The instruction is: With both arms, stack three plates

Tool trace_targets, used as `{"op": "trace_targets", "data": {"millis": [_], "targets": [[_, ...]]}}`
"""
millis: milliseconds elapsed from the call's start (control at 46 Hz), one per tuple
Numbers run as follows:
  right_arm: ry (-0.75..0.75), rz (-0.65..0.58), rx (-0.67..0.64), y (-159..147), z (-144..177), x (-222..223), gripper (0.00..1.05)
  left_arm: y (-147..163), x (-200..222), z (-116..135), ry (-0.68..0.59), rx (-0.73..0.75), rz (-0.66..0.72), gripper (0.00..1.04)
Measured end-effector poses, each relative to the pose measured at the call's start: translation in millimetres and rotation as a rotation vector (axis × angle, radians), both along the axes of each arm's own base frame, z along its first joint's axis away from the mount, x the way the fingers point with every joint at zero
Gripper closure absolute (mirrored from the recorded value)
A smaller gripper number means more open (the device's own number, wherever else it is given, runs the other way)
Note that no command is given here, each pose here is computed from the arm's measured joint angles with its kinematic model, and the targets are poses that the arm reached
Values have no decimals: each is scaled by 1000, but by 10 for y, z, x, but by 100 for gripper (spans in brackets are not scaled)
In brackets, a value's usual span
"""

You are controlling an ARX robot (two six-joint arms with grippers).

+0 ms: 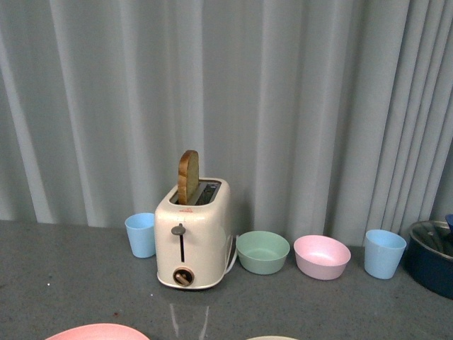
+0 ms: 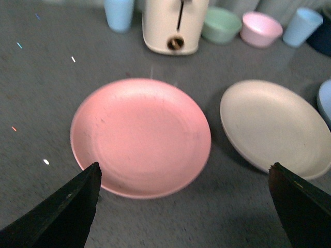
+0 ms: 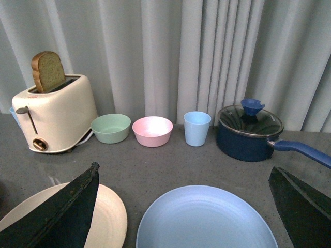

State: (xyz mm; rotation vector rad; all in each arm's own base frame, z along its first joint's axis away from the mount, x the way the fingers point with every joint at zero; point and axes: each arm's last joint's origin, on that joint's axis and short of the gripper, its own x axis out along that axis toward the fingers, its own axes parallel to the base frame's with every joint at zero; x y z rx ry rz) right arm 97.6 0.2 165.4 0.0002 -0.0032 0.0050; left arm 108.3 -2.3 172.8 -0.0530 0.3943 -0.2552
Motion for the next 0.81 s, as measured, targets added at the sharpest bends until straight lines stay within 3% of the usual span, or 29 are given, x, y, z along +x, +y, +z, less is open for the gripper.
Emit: {"op": "trace_targets", "data": {"millis": [152,218,283,501,675,805], "targets": [[0,-3,0,-1,0,0,7,-39,380,261,-16,23,-78,7],[0,-3,0,-1,0,0,7,-62,779,494,-51,54,-122,7],[0,-3,0,-1,0,0,7,-73,1210,578,-14,102,-124,7],[0,-3,0,-1,0,0,7,35,2292,71,304,177,-153,7],[0,-3,0,-1,0,0,7,339,2727,-402,466,214,-124,7],[0,-3,0,-1,0,0,7,606,2810,-528,500,196,-113,7]]}}
